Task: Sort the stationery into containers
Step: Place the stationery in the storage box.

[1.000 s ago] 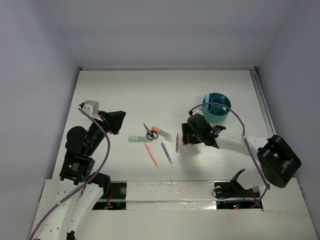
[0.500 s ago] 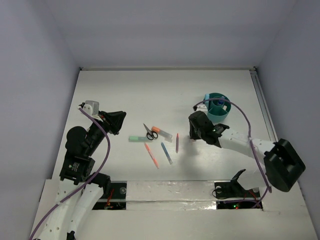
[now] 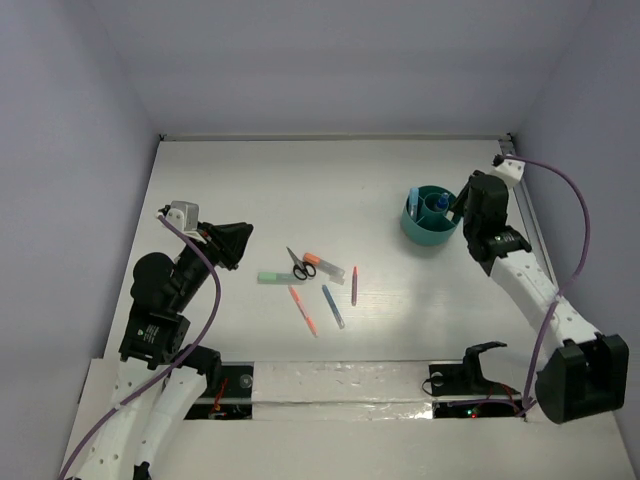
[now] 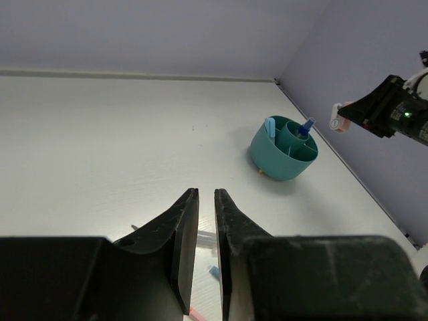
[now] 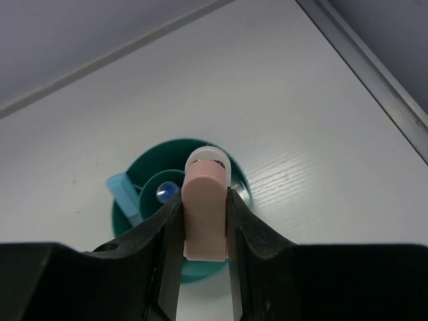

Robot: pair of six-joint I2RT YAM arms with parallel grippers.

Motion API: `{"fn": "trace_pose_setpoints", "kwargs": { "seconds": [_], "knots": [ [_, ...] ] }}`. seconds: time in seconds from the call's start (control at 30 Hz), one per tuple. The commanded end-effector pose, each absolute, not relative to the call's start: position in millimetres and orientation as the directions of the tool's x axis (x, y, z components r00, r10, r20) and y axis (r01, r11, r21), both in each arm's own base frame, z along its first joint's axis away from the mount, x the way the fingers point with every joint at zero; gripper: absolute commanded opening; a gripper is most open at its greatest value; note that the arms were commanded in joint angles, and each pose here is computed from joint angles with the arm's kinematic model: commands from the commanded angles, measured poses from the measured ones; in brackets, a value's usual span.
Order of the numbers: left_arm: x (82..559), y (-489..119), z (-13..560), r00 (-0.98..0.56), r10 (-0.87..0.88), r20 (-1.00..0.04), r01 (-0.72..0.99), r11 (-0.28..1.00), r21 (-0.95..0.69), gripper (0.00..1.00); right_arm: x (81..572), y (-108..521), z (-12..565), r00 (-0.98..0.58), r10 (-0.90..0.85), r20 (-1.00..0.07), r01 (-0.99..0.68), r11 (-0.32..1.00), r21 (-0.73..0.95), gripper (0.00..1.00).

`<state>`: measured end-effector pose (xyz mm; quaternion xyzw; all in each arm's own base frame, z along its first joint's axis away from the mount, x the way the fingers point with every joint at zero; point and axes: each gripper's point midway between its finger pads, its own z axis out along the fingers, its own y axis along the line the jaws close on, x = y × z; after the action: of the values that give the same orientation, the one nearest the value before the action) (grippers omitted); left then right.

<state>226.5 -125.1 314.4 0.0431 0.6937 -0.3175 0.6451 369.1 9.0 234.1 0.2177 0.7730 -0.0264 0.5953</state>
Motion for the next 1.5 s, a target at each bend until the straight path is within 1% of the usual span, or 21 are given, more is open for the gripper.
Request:
{"fn": "trace_pose_setpoints", "kwargs": {
  "seconds": [0.0, 0.03, 0.1, 0.17, 0.27, 0.5, 0.7, 0.83, 0.97, 1.0, 1.07, 1.1, 1.17, 1.2, 1.23, 1.3, 1.47],
  "knots": [
    [225.0, -127.7, 323.6, -0.132, -0.359, -0.924, 0.496, 0.783, -0.375, 0.13, 400.0, -5.1, 247.6, -0.127, 0.322, -0.938, 0.365, 0.895, 0.258, 0.04],
    [224.9, -127.6, 323.6, -0.130, -0.358, -0.925, 0.497, 0.784, -0.373, 0.13, 405.0, -16.4, 244.4, -0.133, 0.324, -0.937, 0.373, 0.892, 0.255, 0.04],
    [225.6, -128.0, 324.4, -0.129, -0.358, -0.925, 0.499, 0.783, -0.372, 0.13, 418.4, -14.5, 236.0, -0.155, 0.317, -0.936, 0.333, 0.909, 0.252, 0.04],
    [224.6, -130.4, 324.4, -0.133, -0.356, -0.925, 0.507, 0.777, -0.372, 0.13, 424.2, -19.7, 225.9, -0.188, 0.300, -0.935, 0.334, 0.915, 0.226, 0.04],
    [226.0, -131.1, 322.6, -0.140, -0.354, -0.925, 0.506, 0.777, -0.374, 0.13, 428.9, -28.6, 219.1, -0.205, 0.309, -0.929, 0.310, 0.921, 0.238, 0.04],
    [226.5, -132.1, 322.2, -0.143, -0.353, -0.925, 0.509, 0.775, -0.374, 0.13, 436.5, -9.2, 203.3, -0.270, 0.317, -0.909, 0.221, 0.940, 0.262, 0.05],
    [226.3, -132.3, 322.2, -0.143, -0.352, -0.925, 0.510, 0.775, -0.374, 0.13, 437.0, -2.7, 193.6, -0.317, 0.318, -0.894, 0.199, 0.943, 0.265, 0.07],
    [226.8, -132.7, 321.5, -0.147, -0.352, -0.924, 0.510, 0.774, -0.376, 0.13, 433.4, -9.4, 189.7, -0.325, 0.318, -0.891, 0.238, 0.939, 0.248, 0.09],
    [226.6, -132.4, 321.9, -0.146, -0.353, -0.924, 0.509, 0.774, -0.376, 0.14, 433.0, -9.4, 187.5, -0.346, 0.318, -0.883, 0.244, 0.939, 0.242, 0.14],
    [226.5, -132.1, 322.2, -0.144, -0.354, -0.924, 0.508, 0.775, -0.376, 0.14, 432.3, -8.1, 184.0, -0.359, 0.318, -0.877, 0.241, 0.940, 0.242, 0.19],
    [226.6, -132.2, 321.9, -0.144, -0.355, -0.924, 0.508, 0.774, -0.377, 0.14, 433.7, -9.0, 184.3, -0.358, 0.321, -0.877, 0.247, 0.938, 0.242, 0.24],
    [226.7, -132.0, 321.6, -0.145, -0.355, -0.924, 0.506, 0.775, -0.378, 0.14, 429.4, -10.4, 179.0, -0.380, 0.320, -0.868, 0.260, 0.937, 0.232, 0.32],
    [226.8, -132.2, 321.9, -0.145, -0.353, -0.924, 0.508, 0.775, -0.376, 0.14, 427.4, -12.4, 178.7, -0.381, 0.323, -0.866, 0.273, 0.935, 0.228, 0.41],
    [227.3, -132.2, 320.8, -0.148, -0.354, -0.923, 0.505, 0.776, -0.378, 0.14, 426.0, -14.5, 179.0, -0.379, 0.324, -0.867, 0.284, 0.932, 0.224, 0.51],
    [227.1, -132.4, 321.5, -0.147, -0.354, -0.924, 0.507, 0.775, -0.378, 0.14, 425.2, -14.3, 181.4, -0.374, 0.322, -0.870, 0.281, 0.933, 0.225, 0.54],
    [226.8, -132.3, 321.9, -0.146, -0.355, -0.924, 0.508, 0.775, -0.377, 0.14, 424.5, -14.0, 182.5, -0.376, 0.322, -0.869, 0.280, 0.933, 0.225, 0.57],
    [227.2, -131.3, 321.6, -0.144, -0.356, -0.923, 0.503, 0.777, -0.378, 0.14, 423.0, -15.0, 191.1, -0.360, 0.330, -0.872, 0.287, 0.929, 0.233, 0.59]
  ]
}}
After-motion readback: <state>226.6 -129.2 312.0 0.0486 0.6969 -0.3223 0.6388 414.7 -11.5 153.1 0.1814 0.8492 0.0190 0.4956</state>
